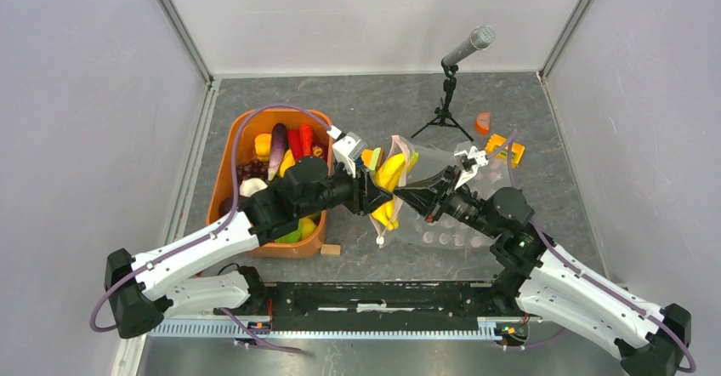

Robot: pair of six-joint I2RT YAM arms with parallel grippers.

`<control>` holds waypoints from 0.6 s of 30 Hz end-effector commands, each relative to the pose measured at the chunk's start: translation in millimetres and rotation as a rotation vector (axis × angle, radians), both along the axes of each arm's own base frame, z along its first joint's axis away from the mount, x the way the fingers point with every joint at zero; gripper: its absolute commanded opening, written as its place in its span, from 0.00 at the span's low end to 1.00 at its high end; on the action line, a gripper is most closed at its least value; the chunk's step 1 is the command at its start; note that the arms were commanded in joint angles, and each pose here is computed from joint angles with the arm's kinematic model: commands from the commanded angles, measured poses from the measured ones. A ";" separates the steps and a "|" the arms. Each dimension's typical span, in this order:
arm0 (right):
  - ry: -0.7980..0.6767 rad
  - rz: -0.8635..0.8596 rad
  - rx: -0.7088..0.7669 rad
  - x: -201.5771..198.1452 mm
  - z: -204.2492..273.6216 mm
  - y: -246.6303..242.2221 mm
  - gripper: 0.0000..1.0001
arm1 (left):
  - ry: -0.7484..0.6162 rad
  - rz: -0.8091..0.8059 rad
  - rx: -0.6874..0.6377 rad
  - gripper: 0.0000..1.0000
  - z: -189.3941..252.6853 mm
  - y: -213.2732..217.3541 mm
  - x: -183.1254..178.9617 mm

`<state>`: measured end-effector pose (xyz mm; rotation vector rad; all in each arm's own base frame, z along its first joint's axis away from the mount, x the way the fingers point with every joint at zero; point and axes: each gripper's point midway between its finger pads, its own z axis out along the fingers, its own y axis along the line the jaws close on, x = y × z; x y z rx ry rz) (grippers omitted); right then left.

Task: Place the food in the zip-top bag and seal the zipper
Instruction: Place the fake fruit in the zipper food storage bag.

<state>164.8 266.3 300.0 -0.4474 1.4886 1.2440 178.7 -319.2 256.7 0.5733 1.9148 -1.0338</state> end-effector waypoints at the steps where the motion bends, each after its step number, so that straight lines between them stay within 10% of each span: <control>1: -0.050 0.028 0.001 -1.6 -5.8 4.0 0.00 | -0.022 -0.064 -0.189 0.41 53.5 -15.8 -8.5; 9: -0.091 0.119 0.130 -17.5 14.4 9.4 0.00 | 0.056 0.128 -0.024 0.84 15.2 -8.8 24.4; 18: -0.015 -0.054 0.083 8.4 4.9 -4.8 0.00 | 0.007 0.081 -0.083 0.91 31.0 -0.9 11.6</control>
